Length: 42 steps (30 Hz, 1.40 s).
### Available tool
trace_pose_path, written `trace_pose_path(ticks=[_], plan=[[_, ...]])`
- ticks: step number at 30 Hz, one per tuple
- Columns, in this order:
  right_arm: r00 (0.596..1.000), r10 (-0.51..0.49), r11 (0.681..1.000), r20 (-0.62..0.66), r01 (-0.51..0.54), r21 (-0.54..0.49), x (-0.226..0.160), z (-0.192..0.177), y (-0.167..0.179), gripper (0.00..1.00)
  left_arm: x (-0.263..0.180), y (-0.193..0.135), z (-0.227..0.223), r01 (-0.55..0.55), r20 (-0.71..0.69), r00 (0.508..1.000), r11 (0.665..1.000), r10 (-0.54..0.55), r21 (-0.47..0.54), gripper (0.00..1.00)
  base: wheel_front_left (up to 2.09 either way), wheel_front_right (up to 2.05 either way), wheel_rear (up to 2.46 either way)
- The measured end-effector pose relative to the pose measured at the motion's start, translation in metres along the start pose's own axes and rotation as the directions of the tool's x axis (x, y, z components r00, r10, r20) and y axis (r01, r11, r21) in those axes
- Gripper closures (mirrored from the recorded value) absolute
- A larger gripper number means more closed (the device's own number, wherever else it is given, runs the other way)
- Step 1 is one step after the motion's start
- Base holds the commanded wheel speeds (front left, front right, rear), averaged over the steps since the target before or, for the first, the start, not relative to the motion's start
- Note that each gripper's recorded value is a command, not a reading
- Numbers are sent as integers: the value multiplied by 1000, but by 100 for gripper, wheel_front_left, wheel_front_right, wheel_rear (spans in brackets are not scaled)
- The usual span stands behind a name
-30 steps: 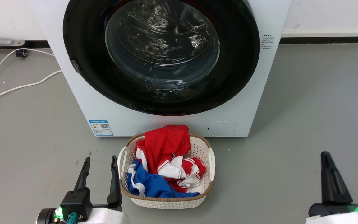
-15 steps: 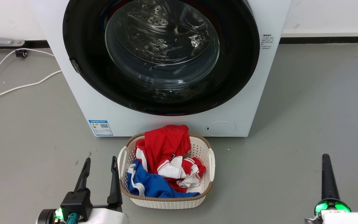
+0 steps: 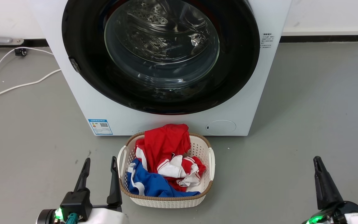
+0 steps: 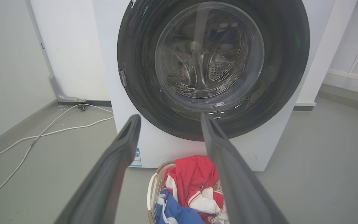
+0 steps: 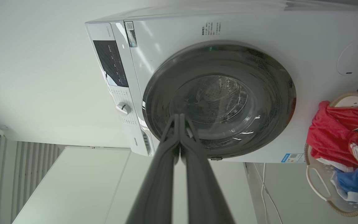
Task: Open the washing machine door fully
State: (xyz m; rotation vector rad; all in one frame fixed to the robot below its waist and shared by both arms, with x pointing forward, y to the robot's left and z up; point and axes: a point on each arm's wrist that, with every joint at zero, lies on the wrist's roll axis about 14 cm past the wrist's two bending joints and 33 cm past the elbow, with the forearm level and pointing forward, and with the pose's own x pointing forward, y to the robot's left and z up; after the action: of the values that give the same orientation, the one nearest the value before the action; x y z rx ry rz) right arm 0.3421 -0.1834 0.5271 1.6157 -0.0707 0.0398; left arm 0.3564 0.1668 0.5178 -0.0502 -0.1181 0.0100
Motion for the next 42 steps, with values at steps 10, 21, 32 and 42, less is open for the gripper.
trace_pose_path(ticks=[10, 21, 32, 42], plan=[[998, -10, 999, -64, 13, 45, -3, 0, -4, 100, 0, 2, -1, -7, -4, 1000, 1000, 7, 6, 0, 0, 0, 0], [998, -33, 999, -49, 35, 37, 24, 15, -15, 100, 10, 4, -6, -14, -13, 1000, 1000, 15, 10, 0, 0, 0, 0], [999, 34, 999, -14, -35, -38, 114, 73, 4, 100, 38, 6, -18, -22, -29, 999, 999, 23, 39, 0, 0, 0, 0], [982, 82, 981, -169, -110, -161, 224, 70, 23, 100, 70, 14, -44, -39, -69, 997, 998, 43, 56, 0, 0, 0, 0]])
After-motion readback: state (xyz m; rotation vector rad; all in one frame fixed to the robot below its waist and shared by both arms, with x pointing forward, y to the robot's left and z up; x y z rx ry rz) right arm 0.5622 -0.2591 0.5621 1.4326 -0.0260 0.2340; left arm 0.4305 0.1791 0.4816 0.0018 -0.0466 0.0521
